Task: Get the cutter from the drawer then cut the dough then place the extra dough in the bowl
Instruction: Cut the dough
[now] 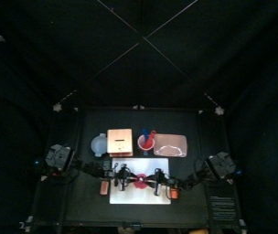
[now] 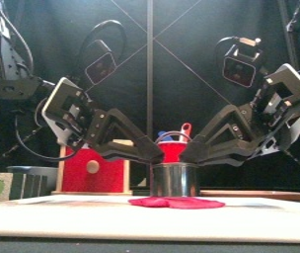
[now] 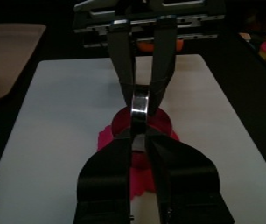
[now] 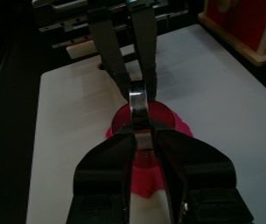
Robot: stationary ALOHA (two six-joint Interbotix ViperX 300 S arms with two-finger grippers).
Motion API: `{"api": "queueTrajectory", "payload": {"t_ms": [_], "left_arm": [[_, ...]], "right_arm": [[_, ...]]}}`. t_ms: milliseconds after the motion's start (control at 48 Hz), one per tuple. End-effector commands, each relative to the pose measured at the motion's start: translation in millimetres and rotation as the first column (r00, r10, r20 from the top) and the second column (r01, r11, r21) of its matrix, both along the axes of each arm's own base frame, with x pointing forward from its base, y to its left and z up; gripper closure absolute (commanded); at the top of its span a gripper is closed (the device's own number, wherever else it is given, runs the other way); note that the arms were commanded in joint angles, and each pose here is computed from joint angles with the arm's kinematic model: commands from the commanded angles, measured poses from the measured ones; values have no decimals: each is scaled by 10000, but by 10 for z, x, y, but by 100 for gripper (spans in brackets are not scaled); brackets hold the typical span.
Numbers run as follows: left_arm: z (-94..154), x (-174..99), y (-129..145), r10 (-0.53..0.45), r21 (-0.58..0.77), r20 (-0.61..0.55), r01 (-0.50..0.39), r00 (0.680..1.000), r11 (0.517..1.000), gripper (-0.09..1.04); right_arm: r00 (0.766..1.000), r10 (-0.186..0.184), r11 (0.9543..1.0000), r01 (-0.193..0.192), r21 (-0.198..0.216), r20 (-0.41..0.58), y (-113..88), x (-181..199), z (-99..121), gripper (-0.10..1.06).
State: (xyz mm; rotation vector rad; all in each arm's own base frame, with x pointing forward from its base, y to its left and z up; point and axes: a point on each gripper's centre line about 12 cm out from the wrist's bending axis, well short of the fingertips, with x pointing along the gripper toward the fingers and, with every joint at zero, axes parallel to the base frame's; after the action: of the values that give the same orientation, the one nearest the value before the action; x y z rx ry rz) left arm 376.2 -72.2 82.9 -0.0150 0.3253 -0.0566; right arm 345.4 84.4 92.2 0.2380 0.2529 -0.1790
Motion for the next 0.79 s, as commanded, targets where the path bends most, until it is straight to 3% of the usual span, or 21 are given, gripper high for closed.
{"api": "queueTrajectory", "payload": {"t_ms": [21,792], "left_arm": [[18,-26,-14,58,-37,-17,-58,10000,10000,52],[-44,-22,-112,-218,-59,-770,214,9968,9998,53]], "right_arm": [[9992,55,9997,-64,233,396,27,42,166,36],[9945,242,9981,-182,595,-1017,56,-13,-33,36]]}}
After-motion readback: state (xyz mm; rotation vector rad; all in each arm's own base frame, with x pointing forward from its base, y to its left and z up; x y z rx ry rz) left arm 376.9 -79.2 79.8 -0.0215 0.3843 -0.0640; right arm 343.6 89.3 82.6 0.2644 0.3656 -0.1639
